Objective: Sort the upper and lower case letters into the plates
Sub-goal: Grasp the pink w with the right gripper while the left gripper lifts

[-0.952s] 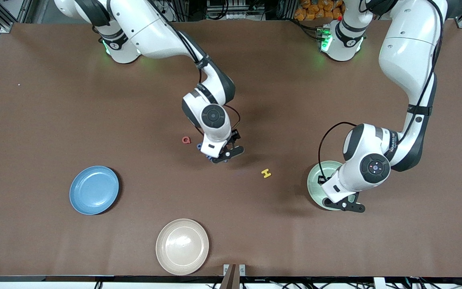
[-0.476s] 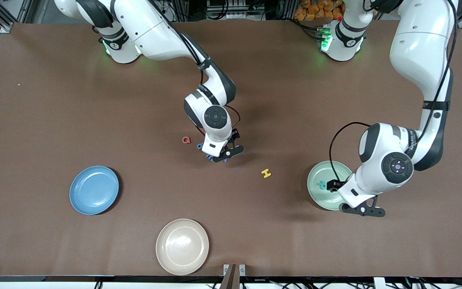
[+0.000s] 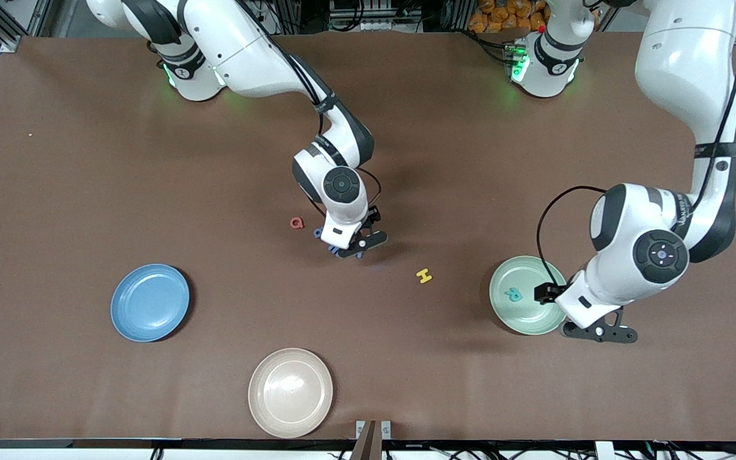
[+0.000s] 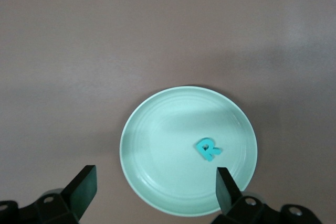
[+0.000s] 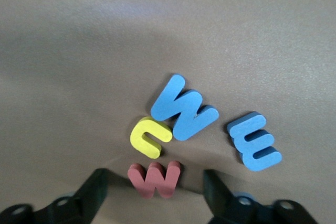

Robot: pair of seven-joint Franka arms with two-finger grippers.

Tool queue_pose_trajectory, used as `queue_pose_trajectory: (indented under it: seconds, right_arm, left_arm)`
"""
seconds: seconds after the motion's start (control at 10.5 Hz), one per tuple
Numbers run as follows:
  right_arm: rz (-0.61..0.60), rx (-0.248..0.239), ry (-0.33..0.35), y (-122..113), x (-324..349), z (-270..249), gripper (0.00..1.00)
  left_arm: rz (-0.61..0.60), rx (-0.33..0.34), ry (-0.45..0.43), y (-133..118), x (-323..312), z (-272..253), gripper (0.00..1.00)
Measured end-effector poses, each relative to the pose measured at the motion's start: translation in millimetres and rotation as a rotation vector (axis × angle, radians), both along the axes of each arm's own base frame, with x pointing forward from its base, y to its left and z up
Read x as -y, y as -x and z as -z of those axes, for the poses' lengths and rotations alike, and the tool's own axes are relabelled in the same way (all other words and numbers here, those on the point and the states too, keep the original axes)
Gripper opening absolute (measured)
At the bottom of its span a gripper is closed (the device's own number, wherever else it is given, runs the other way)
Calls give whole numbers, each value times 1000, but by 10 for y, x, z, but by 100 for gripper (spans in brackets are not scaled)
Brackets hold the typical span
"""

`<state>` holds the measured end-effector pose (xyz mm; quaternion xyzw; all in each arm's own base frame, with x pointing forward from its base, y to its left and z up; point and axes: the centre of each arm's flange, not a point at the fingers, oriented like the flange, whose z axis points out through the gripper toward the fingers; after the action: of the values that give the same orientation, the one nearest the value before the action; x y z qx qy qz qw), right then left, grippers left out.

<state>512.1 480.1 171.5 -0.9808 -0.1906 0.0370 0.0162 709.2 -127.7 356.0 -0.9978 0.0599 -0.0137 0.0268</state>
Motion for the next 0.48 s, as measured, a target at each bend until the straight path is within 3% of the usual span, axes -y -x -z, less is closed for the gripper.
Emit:
queue_pose_trajectory:
  seconds: [0.19,0.48]
  right_arm:
    - [0,3,-5,-4,-12,-38,44]
    - [9,12,-9,-42,5,-116,39]
  left_arm:
    - [-6,7,-12,96,-37,-460,100]
    - [8,25,-16,238,49,-908,100]
